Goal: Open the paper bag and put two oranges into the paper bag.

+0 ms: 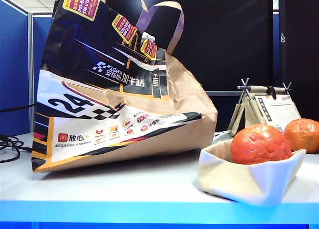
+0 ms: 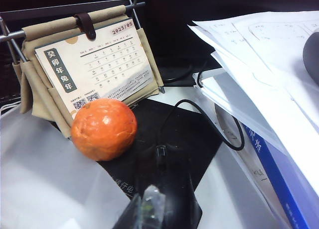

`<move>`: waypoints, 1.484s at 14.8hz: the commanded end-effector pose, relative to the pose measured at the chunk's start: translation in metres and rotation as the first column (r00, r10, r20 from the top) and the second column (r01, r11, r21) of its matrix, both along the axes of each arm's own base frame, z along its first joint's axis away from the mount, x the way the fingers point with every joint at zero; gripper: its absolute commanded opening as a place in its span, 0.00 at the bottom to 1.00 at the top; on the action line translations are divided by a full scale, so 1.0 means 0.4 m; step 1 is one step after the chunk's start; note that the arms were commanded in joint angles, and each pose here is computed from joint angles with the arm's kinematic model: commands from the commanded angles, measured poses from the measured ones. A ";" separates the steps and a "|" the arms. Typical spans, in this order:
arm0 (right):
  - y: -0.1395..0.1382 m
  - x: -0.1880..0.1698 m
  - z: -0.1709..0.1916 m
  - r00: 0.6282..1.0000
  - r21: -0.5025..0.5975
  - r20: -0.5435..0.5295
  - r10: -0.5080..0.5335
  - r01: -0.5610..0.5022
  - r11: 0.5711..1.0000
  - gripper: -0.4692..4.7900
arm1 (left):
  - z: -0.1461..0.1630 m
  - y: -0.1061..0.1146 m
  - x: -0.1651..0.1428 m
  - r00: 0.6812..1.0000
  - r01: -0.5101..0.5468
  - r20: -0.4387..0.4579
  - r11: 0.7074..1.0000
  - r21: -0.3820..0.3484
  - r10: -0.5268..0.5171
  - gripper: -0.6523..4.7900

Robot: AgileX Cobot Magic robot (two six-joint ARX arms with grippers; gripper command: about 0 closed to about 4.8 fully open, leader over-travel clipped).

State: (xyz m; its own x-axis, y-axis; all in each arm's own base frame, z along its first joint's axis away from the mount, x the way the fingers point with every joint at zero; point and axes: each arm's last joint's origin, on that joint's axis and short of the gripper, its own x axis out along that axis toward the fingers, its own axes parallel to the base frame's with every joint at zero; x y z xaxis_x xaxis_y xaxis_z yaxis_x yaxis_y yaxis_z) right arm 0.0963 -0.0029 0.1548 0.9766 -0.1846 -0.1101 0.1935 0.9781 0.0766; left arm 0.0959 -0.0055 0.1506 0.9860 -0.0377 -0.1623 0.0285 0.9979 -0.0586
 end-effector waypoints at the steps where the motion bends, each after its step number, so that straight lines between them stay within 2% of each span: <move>1: 0.012 0.002 0.002 0.987 0.019 0.018 0.157 -0.157 0.987 0.08 | -0.005 0.000 -0.001 1.000 0.005 -0.018 1.000 0.000 -0.005 0.38; 4: 0.016 0.002 0.003 0.979 0.044 0.025 0.205 -0.205 0.978 0.08 | -0.005 -0.001 -0.001 1.000 0.006 -0.018 1.000 -0.003 -0.006 0.38; 5: 0.016 0.002 0.006 0.978 0.090 0.046 0.201 -0.205 0.975 0.08 | -0.005 -0.001 -0.001 1.000 0.007 -0.019 1.000 -0.025 -0.008 0.38; 6: 0.019 0.003 0.018 0.968 0.195 0.114 0.224 -0.243 0.950 0.08 | -0.004 -0.003 -0.001 1.000 0.015 -0.020 0.994 -0.107 -0.017 0.38; 7: 0.025 0.002 0.038 0.936 0.213 0.200 0.291 -0.331 0.919 0.10 | 0.000 -0.006 -0.001 0.998 0.056 -0.013 0.982 -0.182 -0.060 0.40; 8: 0.033 -0.007 0.082 0.859 0.153 0.321 0.398 -0.462 0.874 0.11 | 0.025 -0.019 -0.003 0.973 0.232 0.062 0.935 -0.270 -0.223 0.41; 9: 0.038 -0.019 0.121 0.798 0.100 0.381 0.467 -0.538 0.837 0.15 | 0.055 -0.028 -0.007 0.929 0.367 0.154 0.881 -0.297 -0.335 0.49; 10: 0.040 -0.034 0.164 0.757 0.062 0.419 0.501 -0.575 0.816 0.32 | 0.092 -0.029 -0.014 0.908 0.414 0.225 0.841 -0.348 -0.354 0.57; 11: 0.041 -0.052 0.208 0.723 0.026 0.453 0.522 -0.596 0.802 0.55 | 0.131 -0.028 -0.024 0.905 0.418 0.261 0.821 -0.389 -0.337 0.59; 12: 0.041 -0.072 0.252 0.689 -0.010 0.490 0.534 -0.608 0.794 0.62 | 0.174 -0.027 -0.038 0.899 0.424 0.292 0.815 -0.396 -0.326 0.61; 14: 0.040 -0.104 0.333 0.646 -0.058 0.543 0.537 -0.609 0.791 0.62 | 0.275 -0.025 -0.060 0.876 0.452 0.356 0.812 -0.368 -0.326 0.76; 16: 0.042 -0.109 0.394 0.630 -0.070 0.531 0.566 -0.634 0.771 0.62 | 0.377 -0.030 -0.052 0.850 0.505 0.358 0.788 -0.352 -0.385 0.76; 18: 0.051 -0.078 0.444 0.616 -0.039 0.433 0.658 -0.717 0.696 0.62 | 0.466 -0.043 0.007 0.803 0.595 0.288 0.719 -0.358 -0.522 0.76; 19: 0.058 -0.041 0.477 0.580 -0.020 0.374 0.724 -0.776 0.631 0.62 | 0.533 -0.061 0.108 0.716 0.679 0.184 0.611 -0.408 -0.673 0.76; 20: 0.058 -0.030 0.488 0.584 -0.014 0.370 0.722 -0.774 0.633 0.62 | 0.556 -0.067 0.154 0.683 0.699 0.160 0.575 -0.425 -0.713 0.76; 21: 0.058 -0.028 0.494 0.585 -0.016 0.372 0.721 -0.773 0.635 0.62 | 0.599 -0.080 0.243 0.653 0.711 0.134 0.543 -0.447 -0.745 0.76; 22: 0.058 -0.028 0.493 0.587 -0.013 0.370 0.720 -0.772 0.636 0.62 | 0.616 -0.090 0.280 0.643 0.718 0.128 0.536 -0.444 -0.755 0.76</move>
